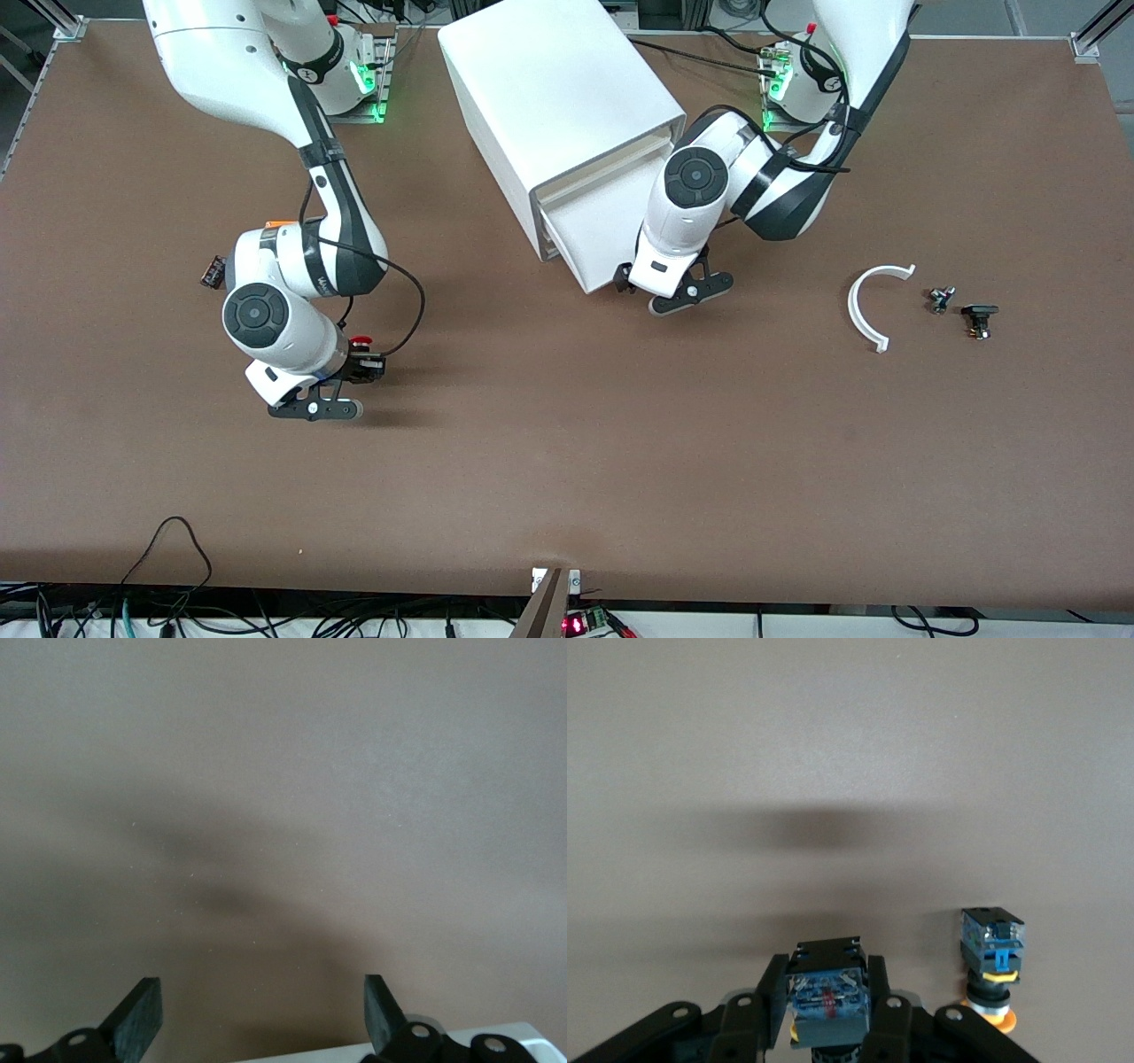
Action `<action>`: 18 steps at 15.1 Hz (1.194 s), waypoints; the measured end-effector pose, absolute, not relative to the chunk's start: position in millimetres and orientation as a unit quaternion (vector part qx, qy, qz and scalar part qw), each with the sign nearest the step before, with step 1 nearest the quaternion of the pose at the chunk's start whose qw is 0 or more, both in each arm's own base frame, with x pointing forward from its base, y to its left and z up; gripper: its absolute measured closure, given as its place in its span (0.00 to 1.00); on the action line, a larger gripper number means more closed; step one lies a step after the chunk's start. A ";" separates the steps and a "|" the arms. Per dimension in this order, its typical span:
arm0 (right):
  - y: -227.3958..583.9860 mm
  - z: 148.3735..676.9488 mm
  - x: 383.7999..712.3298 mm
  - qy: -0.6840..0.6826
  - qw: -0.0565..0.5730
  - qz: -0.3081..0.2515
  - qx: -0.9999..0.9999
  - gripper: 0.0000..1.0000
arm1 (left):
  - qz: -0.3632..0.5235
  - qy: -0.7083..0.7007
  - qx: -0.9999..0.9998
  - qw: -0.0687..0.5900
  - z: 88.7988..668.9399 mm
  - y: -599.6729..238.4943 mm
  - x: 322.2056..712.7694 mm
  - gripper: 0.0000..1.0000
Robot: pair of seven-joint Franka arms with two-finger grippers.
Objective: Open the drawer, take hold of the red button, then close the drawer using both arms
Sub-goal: 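Push the open drawer shut with the left gripper, then set the red button beside the orange-capped button and open the right gripper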
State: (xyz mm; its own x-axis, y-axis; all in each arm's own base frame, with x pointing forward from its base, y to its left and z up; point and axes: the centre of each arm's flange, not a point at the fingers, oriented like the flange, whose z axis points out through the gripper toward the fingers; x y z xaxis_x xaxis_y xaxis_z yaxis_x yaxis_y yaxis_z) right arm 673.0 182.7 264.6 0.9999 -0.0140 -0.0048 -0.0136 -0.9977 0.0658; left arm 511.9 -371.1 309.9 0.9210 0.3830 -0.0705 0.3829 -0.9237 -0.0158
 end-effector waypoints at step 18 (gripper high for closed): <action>144.5 220.7 672.3 -0.084 -0.011 0.017 0.996 0.18 | 0.074 -0.178 -0.981 0.024 309.0 -451.3 393.7 0.00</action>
State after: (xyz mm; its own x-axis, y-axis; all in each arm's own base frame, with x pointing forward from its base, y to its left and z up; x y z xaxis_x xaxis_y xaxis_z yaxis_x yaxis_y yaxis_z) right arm 672.3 144.5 220.7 0.9852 -0.1682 0.0330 -0.1674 -0.9856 -0.0251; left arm 393.7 -451.3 309.0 0.9258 0.3527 -0.1358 0.3457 -0.9355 -0.0731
